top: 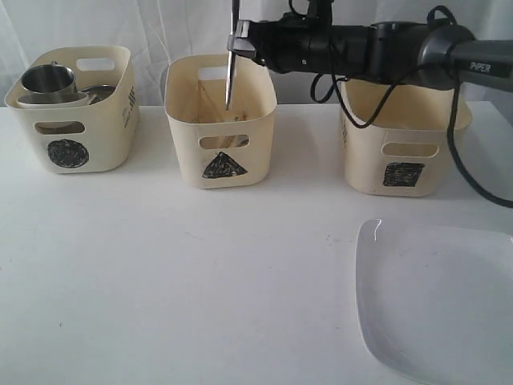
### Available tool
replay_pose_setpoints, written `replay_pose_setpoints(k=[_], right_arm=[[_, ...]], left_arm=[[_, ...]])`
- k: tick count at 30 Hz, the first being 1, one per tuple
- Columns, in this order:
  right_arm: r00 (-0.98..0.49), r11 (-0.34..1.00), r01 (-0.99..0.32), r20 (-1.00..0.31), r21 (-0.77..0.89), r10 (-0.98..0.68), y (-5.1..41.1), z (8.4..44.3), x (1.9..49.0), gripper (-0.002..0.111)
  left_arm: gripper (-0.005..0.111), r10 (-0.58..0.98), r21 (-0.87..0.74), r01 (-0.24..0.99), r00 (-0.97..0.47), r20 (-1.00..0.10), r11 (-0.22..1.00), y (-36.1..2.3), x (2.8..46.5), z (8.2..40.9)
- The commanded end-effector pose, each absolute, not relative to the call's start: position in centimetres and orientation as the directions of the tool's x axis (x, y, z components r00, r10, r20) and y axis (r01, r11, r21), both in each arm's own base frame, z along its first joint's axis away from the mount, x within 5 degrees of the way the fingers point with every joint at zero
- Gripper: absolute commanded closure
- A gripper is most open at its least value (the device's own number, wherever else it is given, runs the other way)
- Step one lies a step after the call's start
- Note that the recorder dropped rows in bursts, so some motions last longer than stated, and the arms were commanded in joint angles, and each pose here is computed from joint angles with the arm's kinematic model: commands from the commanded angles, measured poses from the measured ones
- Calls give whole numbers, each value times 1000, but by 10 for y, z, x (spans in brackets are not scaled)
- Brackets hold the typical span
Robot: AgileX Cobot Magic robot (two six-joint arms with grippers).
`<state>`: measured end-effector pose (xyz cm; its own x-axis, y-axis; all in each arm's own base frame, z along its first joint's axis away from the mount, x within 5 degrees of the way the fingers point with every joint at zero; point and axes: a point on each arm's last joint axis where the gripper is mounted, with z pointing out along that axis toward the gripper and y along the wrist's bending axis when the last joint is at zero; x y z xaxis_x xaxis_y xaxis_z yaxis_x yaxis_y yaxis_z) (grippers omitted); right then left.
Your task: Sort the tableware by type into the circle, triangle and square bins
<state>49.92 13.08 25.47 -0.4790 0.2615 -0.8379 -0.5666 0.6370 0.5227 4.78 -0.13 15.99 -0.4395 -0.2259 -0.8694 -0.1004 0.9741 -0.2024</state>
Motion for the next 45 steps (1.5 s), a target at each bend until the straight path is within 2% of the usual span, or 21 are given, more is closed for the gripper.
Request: replay_pose_setpoints(k=[1,4,9,12,16,19,20,23,26,28,30,32,34,36,39,45], right_arm=[[-418,666,-593,-880,453,226,135,255,505,105],[-404,722,-544,-887,429,222,131,251,509,96],[-404,722,-543,-887,428,222,131,251,509,78],[-436,674,-561,-864,481,253,134,255,506,77],[-547,568,-489,-740,662,392,126,267,502,84],[-609,569,-406,-676,715,415,113,274,499,106],[-622,577,-384,-664,721,415,108,277,498,108],[-635,615,-376,-676,693,374,97,292,490,108],[-630,661,-437,-732,611,260,96,320,470,108],[-656,704,-431,-732,564,184,93,339,453,108],[-686,784,-377,-717,493,121,85,353,437,108],[-704,900,-286,-709,329,36,68,362,421,108],[-722,979,-140,-692,146,0,42,371,402,108],[-737,1000,-9,-676,27,12,15,372,382,108],[-745,992,128,-661,-16,86,-31,373,347,108],[-751,909,417,-559,11,351,-118,330,277,108]], left_arm=[[107,-221,-198,-98,-485,-846,975,-2,46,154],[107,-221,-198,-98,-485,-846,975,-2,46,154],[107,-221,-198,-98,-485,-846,975,-2,46,154],[107,-221,-198,-98,-485,-846,975,-2,46,154],[107,-221,-198,-98,-485,-846,975,-2,46,154],[107,-221,-198,-98,-485,-846,975,-2,46,154],[107,-221,-198,-98,-485,-846,975,-2,46,154],[107,-221,-198,-98,-485,-846,975,-2,46,154],[107,-221,-198,-98,-485,-846,975,-2,46,154],[107,-221,-198,-98,-485,-846,975,-2,46,154],[107,-221,-198,-98,-485,-846,975,-2,46,154],[107,-221,-198,-98,-485,-846,975,-2,46,154],[107,-221,-198,-98,-485,-846,975,-2,46,154],[107,-221,-198,-98,-485,-846,975,-2,46,154],[107,-221,-198,-98,-485,-846,975,-2,46,154],[107,-221,-198,-98,-485,-846,975,-2,46,154]])
